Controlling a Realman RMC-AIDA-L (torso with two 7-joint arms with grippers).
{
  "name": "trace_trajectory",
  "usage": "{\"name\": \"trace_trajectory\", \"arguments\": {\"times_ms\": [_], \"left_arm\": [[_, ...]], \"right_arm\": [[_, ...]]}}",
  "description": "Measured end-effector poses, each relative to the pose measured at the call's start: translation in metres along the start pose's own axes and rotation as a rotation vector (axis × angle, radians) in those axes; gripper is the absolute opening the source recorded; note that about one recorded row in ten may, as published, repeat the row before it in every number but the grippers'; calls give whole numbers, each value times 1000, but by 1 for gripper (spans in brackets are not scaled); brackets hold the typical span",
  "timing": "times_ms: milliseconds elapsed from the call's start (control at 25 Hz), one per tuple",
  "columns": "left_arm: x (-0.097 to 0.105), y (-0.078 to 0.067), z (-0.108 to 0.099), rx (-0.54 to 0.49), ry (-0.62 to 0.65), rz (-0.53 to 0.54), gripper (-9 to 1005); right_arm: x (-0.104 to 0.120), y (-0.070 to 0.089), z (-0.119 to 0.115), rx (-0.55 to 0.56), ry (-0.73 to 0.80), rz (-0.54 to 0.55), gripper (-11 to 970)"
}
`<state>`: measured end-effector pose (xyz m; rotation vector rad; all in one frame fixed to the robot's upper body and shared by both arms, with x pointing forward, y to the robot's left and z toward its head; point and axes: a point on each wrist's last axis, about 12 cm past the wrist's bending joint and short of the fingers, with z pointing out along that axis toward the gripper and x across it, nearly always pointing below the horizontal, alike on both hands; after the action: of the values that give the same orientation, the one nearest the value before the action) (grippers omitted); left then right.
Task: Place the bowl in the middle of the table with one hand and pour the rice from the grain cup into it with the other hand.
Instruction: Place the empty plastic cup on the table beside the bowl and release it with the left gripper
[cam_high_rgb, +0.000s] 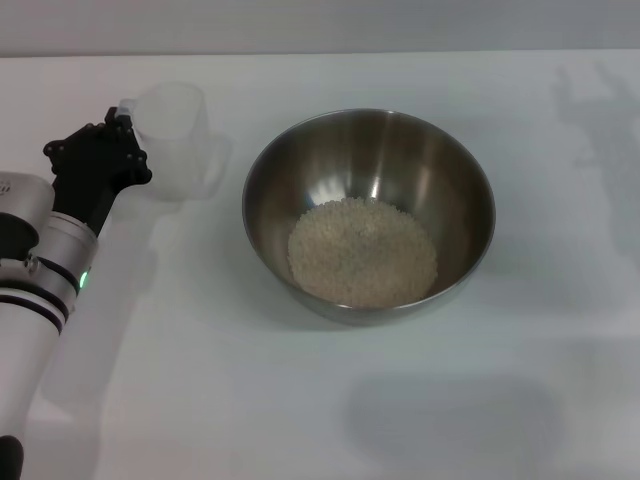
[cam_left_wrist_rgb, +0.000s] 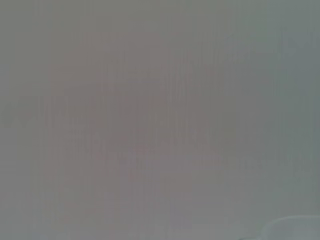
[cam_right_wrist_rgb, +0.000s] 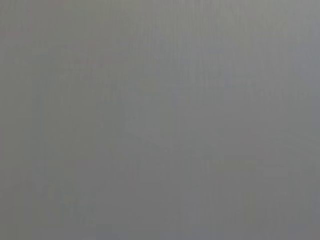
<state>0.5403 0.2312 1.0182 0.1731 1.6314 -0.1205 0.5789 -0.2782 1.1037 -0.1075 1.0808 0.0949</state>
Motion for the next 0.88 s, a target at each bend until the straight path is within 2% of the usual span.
{"name": "trace_trajectory", "arguments": {"times_ms": [600, 760, 880], "left_arm": [[12, 3, -3, 0, 91, -6, 69], [15, 6, -10, -13, 89, -16, 249], [16, 8, -14, -21, 80, -20, 322]], "right_arm": [[0, 0, 0, -1, -4, 0, 527], [0, 0, 1, -1, -3, 0, 527], [-1, 0, 1, -2, -4, -1, 527]]}}
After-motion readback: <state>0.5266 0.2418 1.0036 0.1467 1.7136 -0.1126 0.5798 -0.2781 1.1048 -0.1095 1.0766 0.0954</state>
